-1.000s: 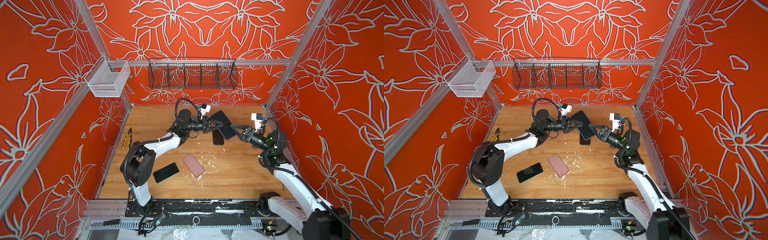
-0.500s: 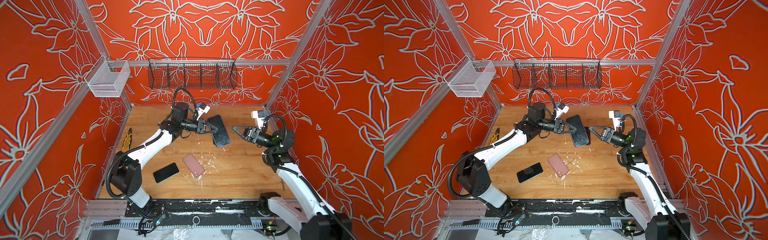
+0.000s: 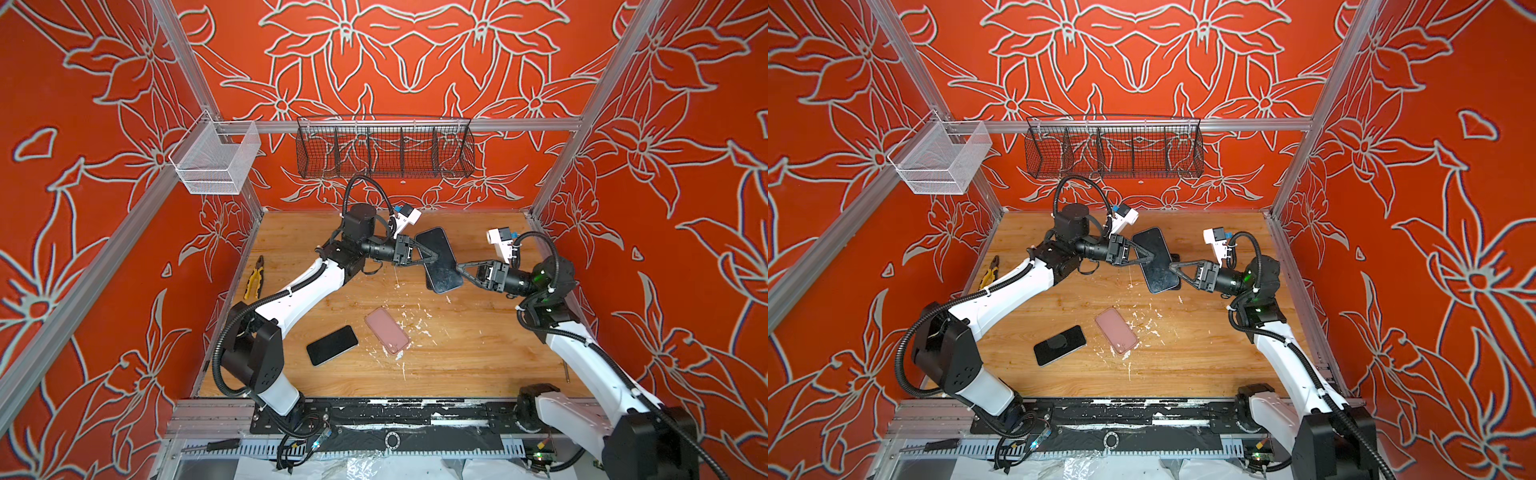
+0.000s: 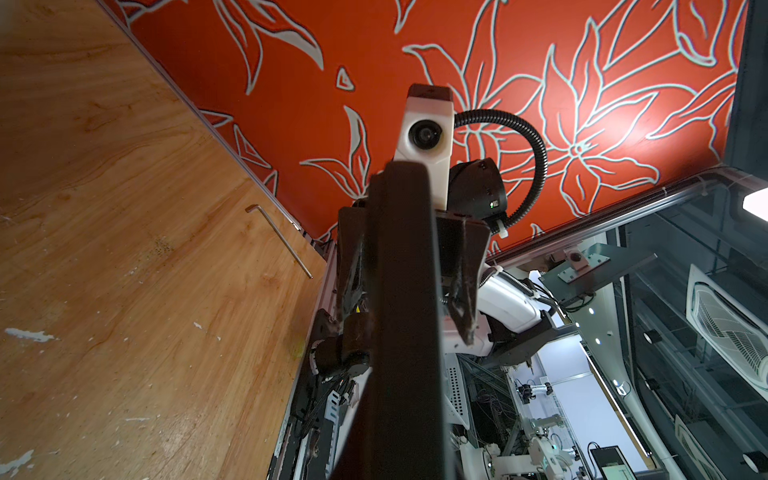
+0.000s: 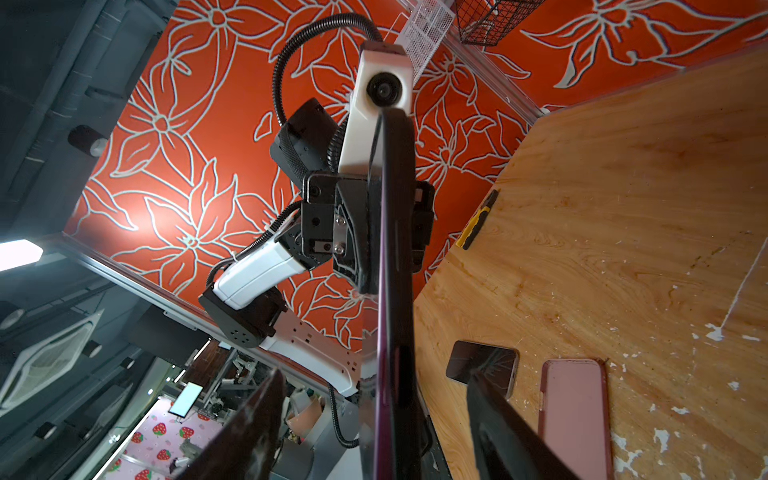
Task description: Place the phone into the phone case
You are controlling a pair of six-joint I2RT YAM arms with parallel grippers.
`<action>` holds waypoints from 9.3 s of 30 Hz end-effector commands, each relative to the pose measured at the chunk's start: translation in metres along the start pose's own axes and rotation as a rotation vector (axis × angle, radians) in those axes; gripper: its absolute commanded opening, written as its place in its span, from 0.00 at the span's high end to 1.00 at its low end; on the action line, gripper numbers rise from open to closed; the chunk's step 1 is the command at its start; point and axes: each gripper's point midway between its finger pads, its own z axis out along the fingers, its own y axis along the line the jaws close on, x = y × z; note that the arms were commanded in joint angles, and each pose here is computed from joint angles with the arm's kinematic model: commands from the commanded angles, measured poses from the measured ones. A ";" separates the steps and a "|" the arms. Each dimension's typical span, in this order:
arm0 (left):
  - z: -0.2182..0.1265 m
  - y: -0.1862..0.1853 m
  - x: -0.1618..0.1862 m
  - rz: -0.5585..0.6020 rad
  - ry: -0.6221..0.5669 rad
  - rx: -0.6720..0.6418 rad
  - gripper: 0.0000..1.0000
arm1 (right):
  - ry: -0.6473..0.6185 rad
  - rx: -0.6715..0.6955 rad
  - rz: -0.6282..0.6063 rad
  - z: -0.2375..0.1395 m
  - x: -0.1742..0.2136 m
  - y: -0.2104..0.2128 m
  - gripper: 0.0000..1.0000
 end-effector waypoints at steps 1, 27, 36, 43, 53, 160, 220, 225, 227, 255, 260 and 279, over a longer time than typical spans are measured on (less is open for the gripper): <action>-0.003 -0.032 -0.005 0.090 0.007 0.070 1.00 | 0.020 -0.038 -0.048 0.002 0.005 0.006 0.41; 0.000 -0.037 -0.021 0.095 -0.077 0.071 0.67 | -0.131 0.152 0.005 -0.003 -0.007 -0.027 1.00; 0.025 -0.040 -0.016 0.086 -0.076 0.118 0.67 | -0.242 0.162 0.061 0.001 -0.022 -0.046 1.00; 0.037 -0.040 -0.012 0.079 -0.079 0.136 0.82 | -0.306 0.205 0.095 -0.002 -0.028 -0.061 1.00; 0.035 -0.037 -0.016 0.076 -0.117 0.121 1.00 | -0.282 0.186 0.087 0.000 -0.026 -0.055 1.00; 0.005 0.013 -0.070 -0.015 -0.581 -0.102 1.00 | -0.326 -0.011 0.170 0.032 -0.010 -0.027 0.83; -0.053 0.037 -0.051 -0.086 -0.565 -0.197 1.00 | -0.196 0.136 -0.036 0.013 -0.023 0.000 0.62; -0.075 0.059 -0.063 -0.217 -0.778 -0.237 1.00 | -0.392 0.119 0.035 0.001 -0.038 -0.017 0.51; -0.082 0.064 -0.065 -0.239 -0.847 -0.273 1.00 | -0.473 0.120 0.088 -0.006 -0.038 -0.032 0.50; -0.027 0.066 -0.093 -0.254 -0.980 -0.196 1.00 | -0.697 -0.008 0.266 0.031 -0.039 -0.056 0.37; -0.021 0.063 -0.087 -0.268 -0.965 -0.174 1.00 | -0.745 0.005 0.227 0.029 -0.047 -0.059 0.50; -0.003 0.062 -0.079 -0.293 -0.946 -0.077 1.00 | -0.852 0.019 0.138 0.025 -0.073 -0.057 0.84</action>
